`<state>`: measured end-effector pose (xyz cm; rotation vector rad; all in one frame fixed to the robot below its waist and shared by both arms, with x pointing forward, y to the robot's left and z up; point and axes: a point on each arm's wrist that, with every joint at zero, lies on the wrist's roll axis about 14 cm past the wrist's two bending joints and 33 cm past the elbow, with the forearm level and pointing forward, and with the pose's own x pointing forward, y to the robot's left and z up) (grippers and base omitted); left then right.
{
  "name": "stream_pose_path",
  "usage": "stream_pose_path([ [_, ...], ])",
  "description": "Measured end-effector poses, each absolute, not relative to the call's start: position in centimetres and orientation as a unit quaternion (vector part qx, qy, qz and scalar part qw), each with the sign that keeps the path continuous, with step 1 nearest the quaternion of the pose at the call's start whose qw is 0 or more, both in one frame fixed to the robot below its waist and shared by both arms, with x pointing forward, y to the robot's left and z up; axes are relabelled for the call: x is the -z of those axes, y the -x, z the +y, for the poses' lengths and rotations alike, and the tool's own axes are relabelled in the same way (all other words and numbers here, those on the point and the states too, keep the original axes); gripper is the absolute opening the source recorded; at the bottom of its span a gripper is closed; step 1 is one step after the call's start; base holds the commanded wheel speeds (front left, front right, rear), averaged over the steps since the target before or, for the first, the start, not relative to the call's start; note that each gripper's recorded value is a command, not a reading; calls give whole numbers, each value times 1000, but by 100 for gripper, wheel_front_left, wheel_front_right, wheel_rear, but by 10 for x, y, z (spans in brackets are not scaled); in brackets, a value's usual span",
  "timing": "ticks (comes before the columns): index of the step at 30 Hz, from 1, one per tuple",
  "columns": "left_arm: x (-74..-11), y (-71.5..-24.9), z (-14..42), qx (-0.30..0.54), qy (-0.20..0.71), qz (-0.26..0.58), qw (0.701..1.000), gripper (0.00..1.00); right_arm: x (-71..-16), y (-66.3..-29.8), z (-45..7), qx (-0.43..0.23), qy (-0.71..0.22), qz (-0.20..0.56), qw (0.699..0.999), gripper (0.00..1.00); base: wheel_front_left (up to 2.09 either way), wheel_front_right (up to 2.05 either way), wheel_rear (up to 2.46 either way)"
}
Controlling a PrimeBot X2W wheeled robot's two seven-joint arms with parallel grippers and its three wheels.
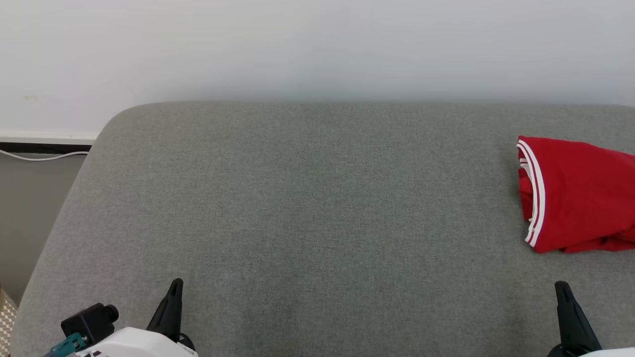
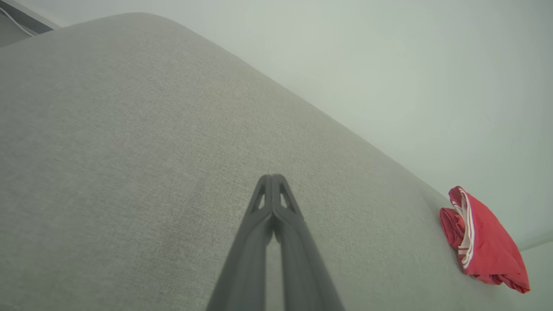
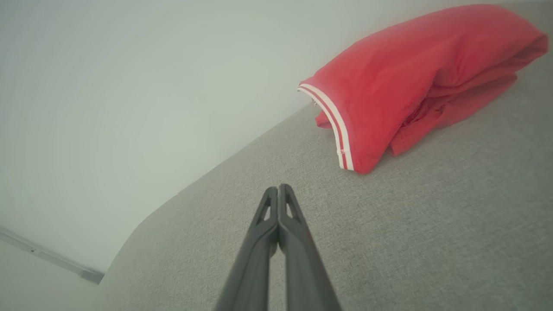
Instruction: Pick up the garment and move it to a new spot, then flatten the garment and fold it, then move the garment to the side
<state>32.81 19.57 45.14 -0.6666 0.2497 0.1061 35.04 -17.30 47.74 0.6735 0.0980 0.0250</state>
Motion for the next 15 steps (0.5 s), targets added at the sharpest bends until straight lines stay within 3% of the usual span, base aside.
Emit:
stream_pose_path([
  [15, -455, -339, 192, -50, 403, 118, 906, 0, -476, -355, -178, 2, -407, 47, 912, 0, 0, 0, 0],
])
